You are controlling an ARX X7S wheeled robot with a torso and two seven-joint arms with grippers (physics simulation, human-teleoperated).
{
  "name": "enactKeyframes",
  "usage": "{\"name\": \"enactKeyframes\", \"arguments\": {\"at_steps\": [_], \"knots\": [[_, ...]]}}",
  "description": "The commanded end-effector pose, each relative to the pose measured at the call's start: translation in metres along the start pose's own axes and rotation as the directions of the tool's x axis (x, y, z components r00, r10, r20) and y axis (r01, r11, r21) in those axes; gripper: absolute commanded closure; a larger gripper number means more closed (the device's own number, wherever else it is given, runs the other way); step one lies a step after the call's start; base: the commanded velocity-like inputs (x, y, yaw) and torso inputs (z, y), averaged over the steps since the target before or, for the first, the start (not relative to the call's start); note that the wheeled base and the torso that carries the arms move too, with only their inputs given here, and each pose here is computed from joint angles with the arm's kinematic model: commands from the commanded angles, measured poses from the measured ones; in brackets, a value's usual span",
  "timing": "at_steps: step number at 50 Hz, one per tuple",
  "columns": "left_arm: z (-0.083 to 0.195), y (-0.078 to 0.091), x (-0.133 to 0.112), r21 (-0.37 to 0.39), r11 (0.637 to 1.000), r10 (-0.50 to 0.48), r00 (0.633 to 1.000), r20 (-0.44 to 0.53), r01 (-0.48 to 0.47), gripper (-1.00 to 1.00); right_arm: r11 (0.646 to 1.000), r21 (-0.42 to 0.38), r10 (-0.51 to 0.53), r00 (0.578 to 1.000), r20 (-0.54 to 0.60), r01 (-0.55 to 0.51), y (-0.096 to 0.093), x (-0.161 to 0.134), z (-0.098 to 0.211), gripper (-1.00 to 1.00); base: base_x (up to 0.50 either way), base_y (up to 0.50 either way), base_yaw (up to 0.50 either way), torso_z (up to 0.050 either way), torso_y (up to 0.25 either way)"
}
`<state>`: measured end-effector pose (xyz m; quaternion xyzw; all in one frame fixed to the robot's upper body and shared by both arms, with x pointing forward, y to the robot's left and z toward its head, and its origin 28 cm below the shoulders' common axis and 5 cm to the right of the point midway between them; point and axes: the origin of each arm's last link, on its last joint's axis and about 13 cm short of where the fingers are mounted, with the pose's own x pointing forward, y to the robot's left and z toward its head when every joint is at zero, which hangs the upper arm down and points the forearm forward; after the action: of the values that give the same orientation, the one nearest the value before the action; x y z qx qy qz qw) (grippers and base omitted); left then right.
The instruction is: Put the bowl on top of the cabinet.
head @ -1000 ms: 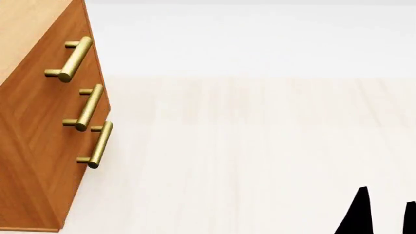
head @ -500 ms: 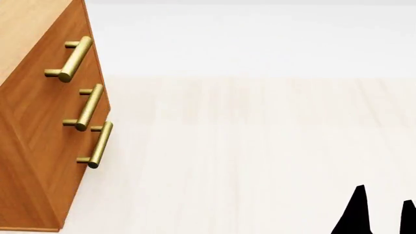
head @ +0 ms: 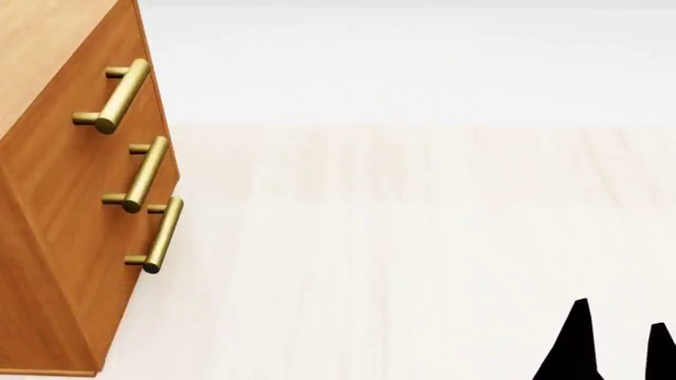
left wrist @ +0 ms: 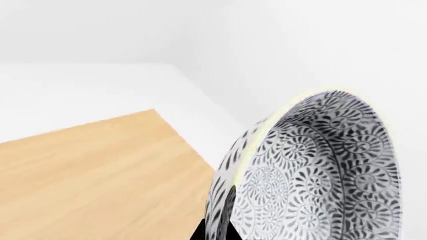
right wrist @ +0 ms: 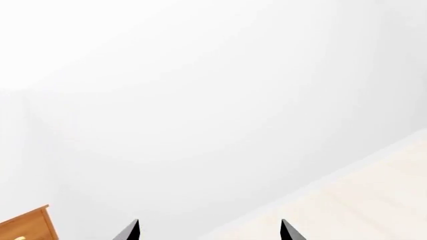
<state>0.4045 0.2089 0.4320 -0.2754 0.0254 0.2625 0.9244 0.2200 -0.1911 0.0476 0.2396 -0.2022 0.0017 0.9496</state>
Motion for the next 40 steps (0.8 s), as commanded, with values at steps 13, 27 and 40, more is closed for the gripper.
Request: {"name": "enactKeyframes", "arguments": {"at_steps": [13,27,40], "knots": [[0.016,0.010,0.010,-0.143,0.954,0.277,0.957,0.091,-0.263,1.00,1.000,-0.003,0.010,1.000,-0.002,-0.010,0.002,-0.001,-0.001,-1.00,0.00,0.00,0.00,0.001,0.000],[0.004,0.017,0.014,-0.047,0.943,0.329,0.944,-0.010,-0.329,1.00,1.000,-0.017,0.013,1.000,-0.005,-0.013,0.003,-0.001,-0.002,-1.00,0.00,0.00,0.00,0.000,0.001],[0.005,0.018,0.013,-0.021,0.947,0.319,0.948,-0.023,-0.319,1.00,1.000,-0.016,0.018,1.000,-0.018,-0.018,0.004,0.001,-0.005,-1.00,0.00,0.00,0.00,0.000,0.000]]}}
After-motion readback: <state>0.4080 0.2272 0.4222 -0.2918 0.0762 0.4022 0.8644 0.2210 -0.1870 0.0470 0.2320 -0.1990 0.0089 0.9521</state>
